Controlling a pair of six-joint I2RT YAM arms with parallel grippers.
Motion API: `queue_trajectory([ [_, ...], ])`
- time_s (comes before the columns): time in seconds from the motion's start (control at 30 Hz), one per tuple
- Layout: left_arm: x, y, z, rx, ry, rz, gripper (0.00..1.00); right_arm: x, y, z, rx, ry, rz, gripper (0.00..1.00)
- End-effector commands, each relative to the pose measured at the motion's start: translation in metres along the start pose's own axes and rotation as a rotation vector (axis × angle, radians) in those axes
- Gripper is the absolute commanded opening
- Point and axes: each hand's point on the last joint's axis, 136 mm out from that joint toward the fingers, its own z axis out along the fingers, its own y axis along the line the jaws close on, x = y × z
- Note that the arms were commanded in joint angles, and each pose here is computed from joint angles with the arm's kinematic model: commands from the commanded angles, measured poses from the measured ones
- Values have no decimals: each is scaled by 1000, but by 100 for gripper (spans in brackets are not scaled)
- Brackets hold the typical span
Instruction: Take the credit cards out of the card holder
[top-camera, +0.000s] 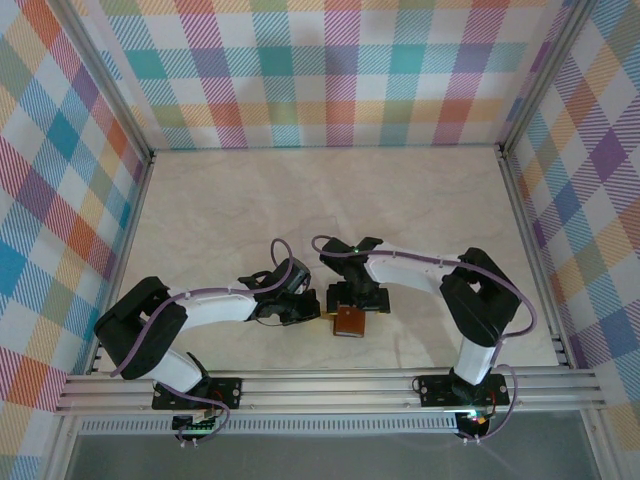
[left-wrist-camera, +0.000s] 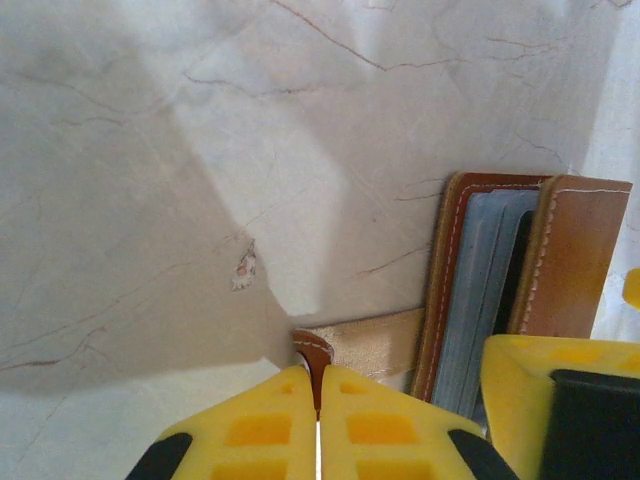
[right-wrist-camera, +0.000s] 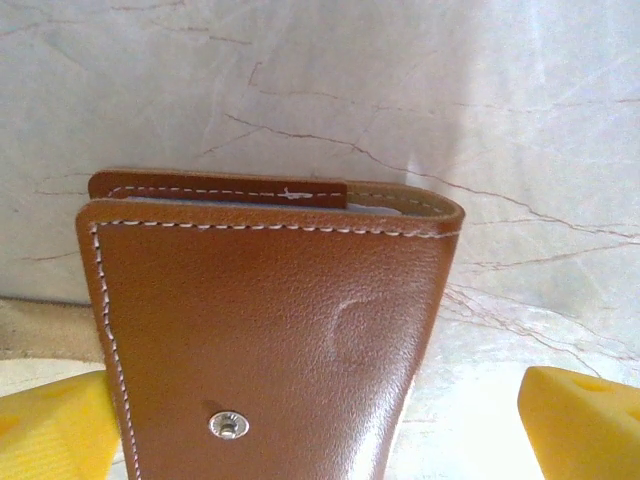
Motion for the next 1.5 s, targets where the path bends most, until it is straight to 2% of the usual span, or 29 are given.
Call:
queue_trajectory([
  [0.0, 3, 18, 3, -61, 22, -30, 8, 1, -7, -17, 27, -26, -14, 100],
  [0.27, 1, 16, 1, -70, 19, -24, 7, 1, -14, -27, 48, -46, -24, 95],
  [0.37, 1, 16, 1, -72, 20, -23, 7, 1, -16, -31, 51, -56, -28, 89],
  [0.77, -2, 12, -2, -77, 15, -18, 7, 3, -21, -39, 42, -76, -38, 45],
  [0.9, -4, 13, -4, -90, 10, -19, 8, 4, -22, -39, 37, -75, -42, 34],
  [1.07, -6, 15, -10, -113, -8, -15, 11, 4, -20, -38, 25, -72, -47, 18],
  [1.17, -7, 15, -16, -125, -18, -8, 16, 4, -16, -40, -1, -73, -49, 6],
  [1.33, -12, 17, -37, -172, -56, 7, 24, 4, -3, -46, -88, -87, -42, 2],
  [1.47, -18, 10, -57, -170, -101, 23, 26, 2, 11, -51, -168, -96, -42, 1],
])
